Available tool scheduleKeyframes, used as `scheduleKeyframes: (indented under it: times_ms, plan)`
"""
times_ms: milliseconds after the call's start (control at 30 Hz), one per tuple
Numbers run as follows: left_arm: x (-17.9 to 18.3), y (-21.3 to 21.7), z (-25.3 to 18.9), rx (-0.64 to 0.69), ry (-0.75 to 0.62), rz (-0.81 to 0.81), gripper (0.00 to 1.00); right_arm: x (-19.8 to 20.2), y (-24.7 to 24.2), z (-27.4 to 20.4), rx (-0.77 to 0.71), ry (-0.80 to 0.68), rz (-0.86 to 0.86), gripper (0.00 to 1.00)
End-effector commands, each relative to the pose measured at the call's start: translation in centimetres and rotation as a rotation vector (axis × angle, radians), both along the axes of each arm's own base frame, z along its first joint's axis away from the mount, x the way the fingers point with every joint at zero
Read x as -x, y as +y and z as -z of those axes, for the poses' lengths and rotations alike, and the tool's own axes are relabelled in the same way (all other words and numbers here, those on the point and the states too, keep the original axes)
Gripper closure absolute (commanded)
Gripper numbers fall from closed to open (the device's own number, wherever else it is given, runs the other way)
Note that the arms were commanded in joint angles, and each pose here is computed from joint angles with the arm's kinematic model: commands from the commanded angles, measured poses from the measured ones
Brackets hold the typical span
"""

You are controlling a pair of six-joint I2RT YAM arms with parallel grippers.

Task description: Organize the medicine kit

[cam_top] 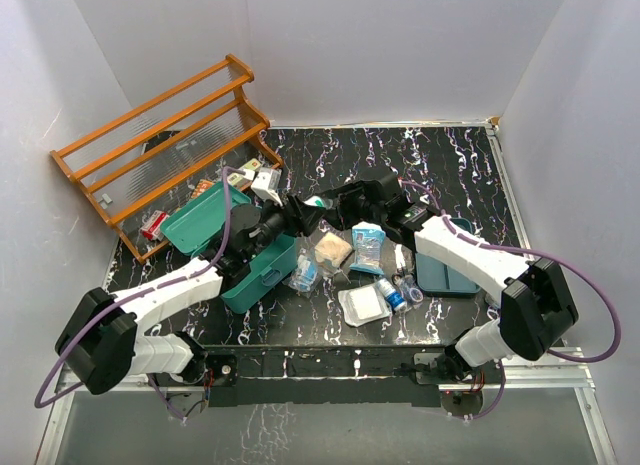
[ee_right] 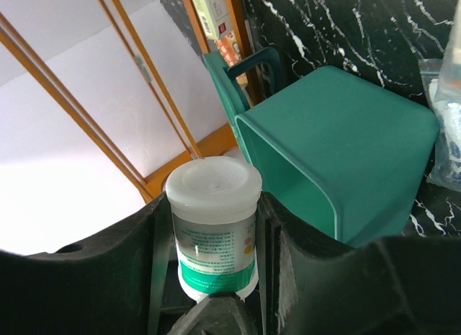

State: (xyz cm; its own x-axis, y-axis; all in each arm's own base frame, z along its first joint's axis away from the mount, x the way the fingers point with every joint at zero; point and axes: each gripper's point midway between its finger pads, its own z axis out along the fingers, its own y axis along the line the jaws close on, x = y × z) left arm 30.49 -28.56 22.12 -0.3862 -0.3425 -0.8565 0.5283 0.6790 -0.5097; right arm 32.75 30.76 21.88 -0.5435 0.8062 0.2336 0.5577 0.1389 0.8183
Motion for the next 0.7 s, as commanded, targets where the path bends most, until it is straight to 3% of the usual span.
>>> scheduleKeyframes:
  times_ms: [0, 100, 200, 300, 433, 567, 667]
  plan:
    - [-1.2, 0.7, -2.7, 0.037, -0.082, -0.096, 0.56, -0.7, 0.5, -2.8, -0.059, -0.043, 0.02, 0.54]
    - [-1.2, 0.4, -2.3, -0.008, -0.054, -0.079, 0.64, -1.1, 0.2, -2.5, -0.017, -0.122, 0.009, 0.43]
    - [-1.2, -0.2, -1.8, -0.059, -0.025, -0.043, 0.66, -1.5, -0.7, -2.3, 0.075, -0.226, -0.05, 0.21]
    - [-1.1, -0.3, -1.4, -0.107, 0.015, -0.003, 0.66, -1.7, -2.4, -2.6, 0.158, -0.395, -0.142, 0.08]
    - [-0.2, -0.3, -1.6, -0.118, 0.106, 0.131, 0.66, -0.6, -5.4, -6.0, 0.229, -0.81, -0.321, 0.05]
    - [1.3, 0.1, -2.6, -0.106, 0.226, 0.25, 0.67, 2.1, -7.1, -7.6, 0.487, -1.238, -0.541, 0.06]
    - [2.7, 0.3, -3.6, -0.101, 0.317, 0.316, 0.66, 4.7, -7.1, -7.8, 0.577, -1.457, -0.682, 0.06]
